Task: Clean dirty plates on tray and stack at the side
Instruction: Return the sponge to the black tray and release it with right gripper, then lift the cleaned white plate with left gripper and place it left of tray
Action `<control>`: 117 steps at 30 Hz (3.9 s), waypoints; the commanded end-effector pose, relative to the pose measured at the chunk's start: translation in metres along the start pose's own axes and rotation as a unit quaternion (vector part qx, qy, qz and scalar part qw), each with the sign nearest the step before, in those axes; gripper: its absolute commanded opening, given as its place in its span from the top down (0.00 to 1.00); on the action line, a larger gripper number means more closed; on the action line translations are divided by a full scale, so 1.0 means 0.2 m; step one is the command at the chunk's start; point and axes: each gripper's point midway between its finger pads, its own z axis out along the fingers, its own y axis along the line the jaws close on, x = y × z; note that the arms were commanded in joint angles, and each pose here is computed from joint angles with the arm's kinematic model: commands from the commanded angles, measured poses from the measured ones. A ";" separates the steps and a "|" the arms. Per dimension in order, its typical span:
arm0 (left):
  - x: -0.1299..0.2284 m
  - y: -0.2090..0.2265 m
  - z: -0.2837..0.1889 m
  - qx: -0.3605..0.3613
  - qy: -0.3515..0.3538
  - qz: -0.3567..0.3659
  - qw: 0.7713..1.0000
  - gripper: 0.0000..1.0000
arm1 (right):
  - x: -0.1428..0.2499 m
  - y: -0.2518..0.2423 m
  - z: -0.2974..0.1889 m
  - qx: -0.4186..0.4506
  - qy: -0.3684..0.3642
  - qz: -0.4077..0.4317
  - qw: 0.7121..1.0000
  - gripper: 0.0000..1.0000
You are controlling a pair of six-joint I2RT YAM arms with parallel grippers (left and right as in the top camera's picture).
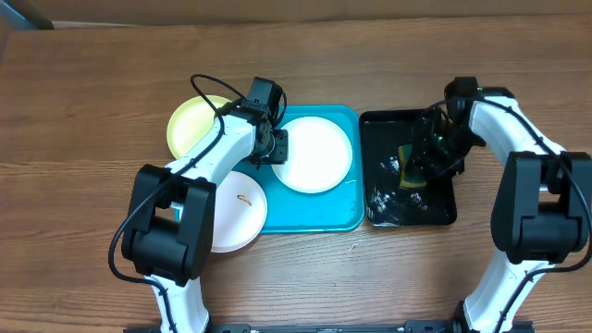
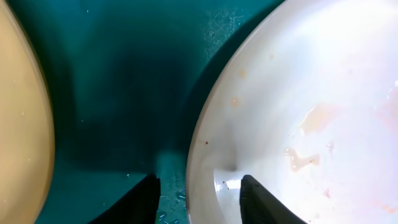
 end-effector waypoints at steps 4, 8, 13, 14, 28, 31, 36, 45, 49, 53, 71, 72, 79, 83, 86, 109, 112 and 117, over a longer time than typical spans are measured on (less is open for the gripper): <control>0.03 -0.01 0.02 0.005 0.010 -0.002 1.000 0.55 | -0.23 0.09 -0.41 -0.014 -0.102 -0.012 0.995 0.44; 0.04 -0.03 0.03 0.005 0.011 0.002 1.000 0.55 | -0.28 0.07 -0.58 -0.018 -0.132 -0.004 0.991 0.19; 0.03 -0.04 0.03 0.007 0.007 0.003 1.000 0.55 | -0.29 0.01 -0.61 -0.016 -0.138 0.010 0.990 0.00; 0.03 -0.04 0.03 0.007 0.008 0.002 1.000 0.56 | -0.29 0.01 -0.61 -0.016 -0.138 0.010 0.990 0.00; -0.01 -0.05 -0.02 -0.002 -0.006 0.000 1.000 0.96 | -0.32 0.01 -0.62 -0.017 -0.150 0.006 0.989 0.00; -0.10 -0.06 -0.15 0.003 -0.025 -0.003 1.000 0.96 | -0.32 0.01 -0.62 -0.017 -0.150 0.006 0.989 0.00; -0.25 -0.13 -0.41 0.016 -0.062 0.000 0.998 0.96 | -0.32 0.01 -0.62 -0.017 -0.150 0.006 0.989 0.00; -0.35 -0.27 -0.69 0.019 -0.098 0.027 0.995 0.96 | -0.32 0.01 -0.62 -0.017 -0.150 0.006 0.989 0.00; -0.34 -0.36 -0.71 -0.006 -0.118 0.050 0.992 0.96 | -0.32 0.01 -0.62 -0.017 -0.150 0.006 0.989 0.00; -0.31 -0.49 -0.73 -0.062 -0.161 0.091 0.981 0.96 | -0.32 0.01 -0.62 -0.017 -0.150 0.006 0.989 0.00; -0.15 -0.94 -1.23 -0.297 -0.439 0.157 0.833 0.96 | -0.32 0.01 -0.62 -0.017 -0.150 0.006 0.989 0.00; -0.14 -0.94 -1.23 -0.297 -0.439 0.157 0.833 0.96 | -0.32 0.01 -0.62 -0.017 -0.150 0.006 0.989 0.00; -0.15 -0.94 -1.23 -0.294 -0.442 0.153 0.833 0.96 | -0.32 0.01 -0.62 -0.017 -0.150 0.006 0.989 0.00; -0.16 -0.95 -1.25 -0.290 -0.450 0.146 0.832 0.96 | -0.32 0.01 -0.62 -0.017 -0.150 0.006 0.989 0.00; -0.16 -0.94 -1.28 -0.302 -0.461 0.136 0.823 0.96 | -0.32 0.01 -0.62 -0.017 -0.150 0.006 0.989 0.00; -0.46 -0.08 -0.90 0.000 -0.155 -0.024 0.988 0.96 | -0.32 0.01 -0.62 -0.017 -0.150 0.006 0.989 0.00; -0.45 0.45 -0.92 0.000 -0.116 -0.147 0.982 0.96 | -0.32 0.01 -0.62 -0.017 -0.150 0.006 0.989 0.00; -0.30 1.14 -1.00 -0.051 -0.103 -0.279 0.953 0.96 | -0.32 0.01 -0.62 -0.017 -0.150 0.006 0.989 0.00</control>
